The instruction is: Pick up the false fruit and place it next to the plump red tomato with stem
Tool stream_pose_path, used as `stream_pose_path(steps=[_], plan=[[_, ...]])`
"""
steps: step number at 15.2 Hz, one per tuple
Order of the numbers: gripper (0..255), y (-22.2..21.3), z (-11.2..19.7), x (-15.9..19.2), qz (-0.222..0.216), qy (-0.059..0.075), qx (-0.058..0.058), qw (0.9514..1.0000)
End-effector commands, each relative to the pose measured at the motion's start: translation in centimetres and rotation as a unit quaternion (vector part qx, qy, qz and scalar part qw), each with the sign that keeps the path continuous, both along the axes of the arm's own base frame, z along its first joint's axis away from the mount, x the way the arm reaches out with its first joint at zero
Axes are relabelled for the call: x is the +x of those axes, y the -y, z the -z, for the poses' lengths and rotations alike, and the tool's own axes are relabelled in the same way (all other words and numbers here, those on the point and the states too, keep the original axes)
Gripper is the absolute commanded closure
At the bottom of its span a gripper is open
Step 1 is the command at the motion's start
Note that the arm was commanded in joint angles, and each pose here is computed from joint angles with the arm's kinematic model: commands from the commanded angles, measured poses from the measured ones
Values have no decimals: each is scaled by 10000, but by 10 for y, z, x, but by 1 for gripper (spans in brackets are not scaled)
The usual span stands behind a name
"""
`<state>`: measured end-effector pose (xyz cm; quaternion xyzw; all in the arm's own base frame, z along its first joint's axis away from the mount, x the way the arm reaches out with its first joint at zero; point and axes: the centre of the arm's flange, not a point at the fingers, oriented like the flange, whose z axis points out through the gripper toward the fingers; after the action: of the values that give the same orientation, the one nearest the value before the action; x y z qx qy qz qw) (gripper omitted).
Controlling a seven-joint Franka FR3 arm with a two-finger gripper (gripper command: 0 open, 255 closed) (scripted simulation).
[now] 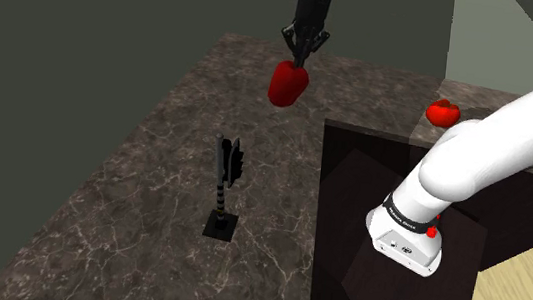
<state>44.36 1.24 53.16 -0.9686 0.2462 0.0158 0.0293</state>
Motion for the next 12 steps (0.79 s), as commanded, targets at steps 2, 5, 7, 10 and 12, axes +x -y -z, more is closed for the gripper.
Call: stream_pose_path(steps=[2,5,7,10,12], plan=[[255,1,-17,-1,0,-1,0,10000],[255,1,-33,-1,0,-1,0,10000],[255,1,-43,-1,0,-1,0,10000],[255,1,-59,-1,0,-1,0,10000],[255,1,-70,-1,0,-1,0,10000]])
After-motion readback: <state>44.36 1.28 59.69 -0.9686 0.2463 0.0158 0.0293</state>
